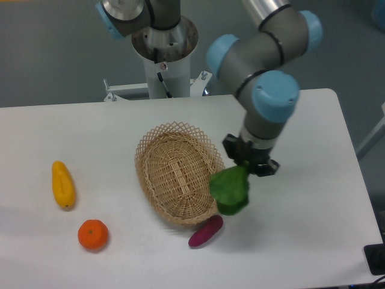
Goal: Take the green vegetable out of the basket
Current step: 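Lift the bok choy out of the basket and carry it beside the basket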
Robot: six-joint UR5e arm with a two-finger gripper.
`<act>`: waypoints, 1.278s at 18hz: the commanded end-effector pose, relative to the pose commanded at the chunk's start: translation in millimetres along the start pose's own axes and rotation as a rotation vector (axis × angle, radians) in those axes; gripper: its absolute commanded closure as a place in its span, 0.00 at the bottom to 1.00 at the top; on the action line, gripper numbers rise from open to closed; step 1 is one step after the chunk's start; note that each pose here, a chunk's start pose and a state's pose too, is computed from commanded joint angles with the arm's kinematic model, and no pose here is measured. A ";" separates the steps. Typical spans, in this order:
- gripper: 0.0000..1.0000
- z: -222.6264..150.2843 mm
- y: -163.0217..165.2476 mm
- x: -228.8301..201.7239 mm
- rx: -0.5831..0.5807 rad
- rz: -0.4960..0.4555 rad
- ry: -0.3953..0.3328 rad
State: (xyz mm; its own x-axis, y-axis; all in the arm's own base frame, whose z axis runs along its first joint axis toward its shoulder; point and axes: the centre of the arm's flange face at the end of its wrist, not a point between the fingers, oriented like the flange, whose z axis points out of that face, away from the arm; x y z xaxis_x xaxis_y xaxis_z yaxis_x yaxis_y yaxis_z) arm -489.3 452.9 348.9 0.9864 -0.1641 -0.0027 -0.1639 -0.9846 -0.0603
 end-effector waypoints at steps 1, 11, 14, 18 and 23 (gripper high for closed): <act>0.96 2.1 3.1 -6.7 -0.001 -0.008 -0.002; 0.96 11.4 16.5 -57.2 -0.019 0.062 -0.021; 0.96 11.1 17.0 -58.4 -0.017 0.060 -0.021; 0.95 11.1 17.2 -58.5 -0.019 0.062 -0.021; 0.95 12.1 18.1 -59.2 -0.019 0.060 -0.020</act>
State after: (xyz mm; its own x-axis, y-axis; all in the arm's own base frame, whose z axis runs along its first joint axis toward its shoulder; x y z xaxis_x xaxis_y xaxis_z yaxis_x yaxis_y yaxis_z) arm -550.6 445.5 335.9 0.9747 -0.2221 -0.0257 -0.2230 -0.9740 -0.0402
